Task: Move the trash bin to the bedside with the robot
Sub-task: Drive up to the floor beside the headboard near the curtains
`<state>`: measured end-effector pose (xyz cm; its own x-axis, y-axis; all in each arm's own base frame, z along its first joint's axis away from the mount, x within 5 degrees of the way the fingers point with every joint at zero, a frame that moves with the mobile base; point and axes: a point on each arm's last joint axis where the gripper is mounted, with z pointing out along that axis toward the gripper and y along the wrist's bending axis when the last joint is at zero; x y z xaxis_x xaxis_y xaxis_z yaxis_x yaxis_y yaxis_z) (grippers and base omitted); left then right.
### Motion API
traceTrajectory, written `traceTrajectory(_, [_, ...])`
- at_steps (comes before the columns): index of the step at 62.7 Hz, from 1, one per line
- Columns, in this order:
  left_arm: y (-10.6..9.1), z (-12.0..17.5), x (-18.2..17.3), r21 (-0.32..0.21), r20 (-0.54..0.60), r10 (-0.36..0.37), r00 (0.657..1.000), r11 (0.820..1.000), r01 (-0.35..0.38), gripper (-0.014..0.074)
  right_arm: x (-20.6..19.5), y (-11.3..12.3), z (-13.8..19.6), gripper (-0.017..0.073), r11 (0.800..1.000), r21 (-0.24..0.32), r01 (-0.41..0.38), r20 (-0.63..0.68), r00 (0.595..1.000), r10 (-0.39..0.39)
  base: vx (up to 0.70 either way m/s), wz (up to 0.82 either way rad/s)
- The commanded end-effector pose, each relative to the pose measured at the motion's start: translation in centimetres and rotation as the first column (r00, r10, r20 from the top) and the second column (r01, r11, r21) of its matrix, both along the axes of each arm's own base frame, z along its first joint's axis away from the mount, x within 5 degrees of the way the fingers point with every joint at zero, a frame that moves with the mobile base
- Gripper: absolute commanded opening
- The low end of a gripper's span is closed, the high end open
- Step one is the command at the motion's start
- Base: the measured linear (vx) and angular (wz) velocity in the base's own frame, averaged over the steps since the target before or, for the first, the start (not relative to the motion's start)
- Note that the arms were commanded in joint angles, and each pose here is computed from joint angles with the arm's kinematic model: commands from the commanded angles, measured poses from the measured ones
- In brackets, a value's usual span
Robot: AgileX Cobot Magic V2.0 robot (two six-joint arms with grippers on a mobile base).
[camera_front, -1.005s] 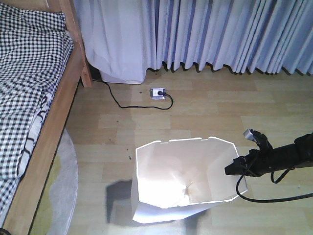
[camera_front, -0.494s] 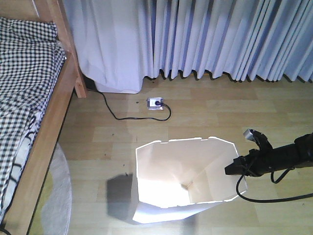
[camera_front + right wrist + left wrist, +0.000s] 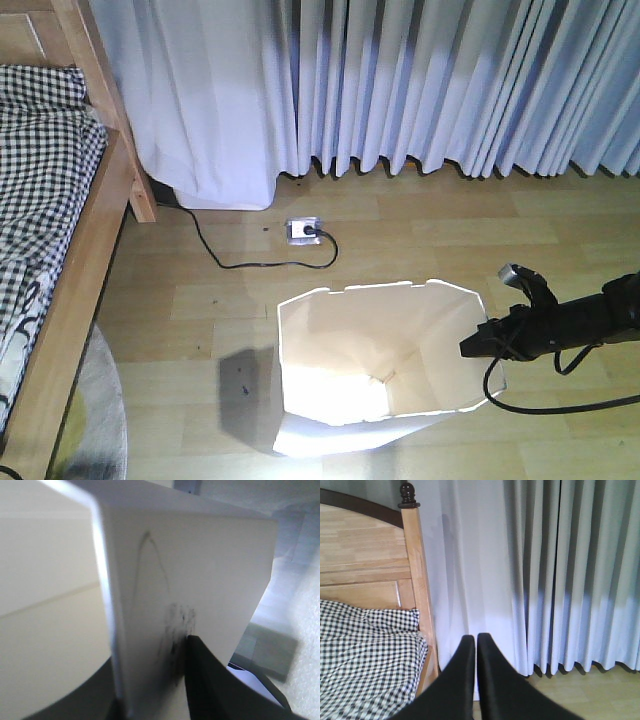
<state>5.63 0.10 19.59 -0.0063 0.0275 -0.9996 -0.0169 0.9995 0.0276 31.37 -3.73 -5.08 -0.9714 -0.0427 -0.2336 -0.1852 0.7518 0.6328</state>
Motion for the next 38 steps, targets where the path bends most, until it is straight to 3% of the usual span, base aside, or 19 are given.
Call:
traceTrajectory(1, [-0.01, 0.32, -0.03, -0.022, 0.071, -0.001, 0.998, 1.0, 0.003, -0.0006, 1.24, 1.04, 4.14, -0.0003, 0.971, 0.237, -0.017, 0.095, 0.995, -0.006, 0.18, -0.02])
traceTrajectory(38, [-0.01, 0.32, -0.03, -0.022, 0.071, -0.001, 0.998, 1.0, 0.003, -0.0006, 1.24, 1.04, 4.14, -0.0003, 0.971, 0.237, -0.017, 0.095, 0.995, -0.006, 0.18, 0.04])
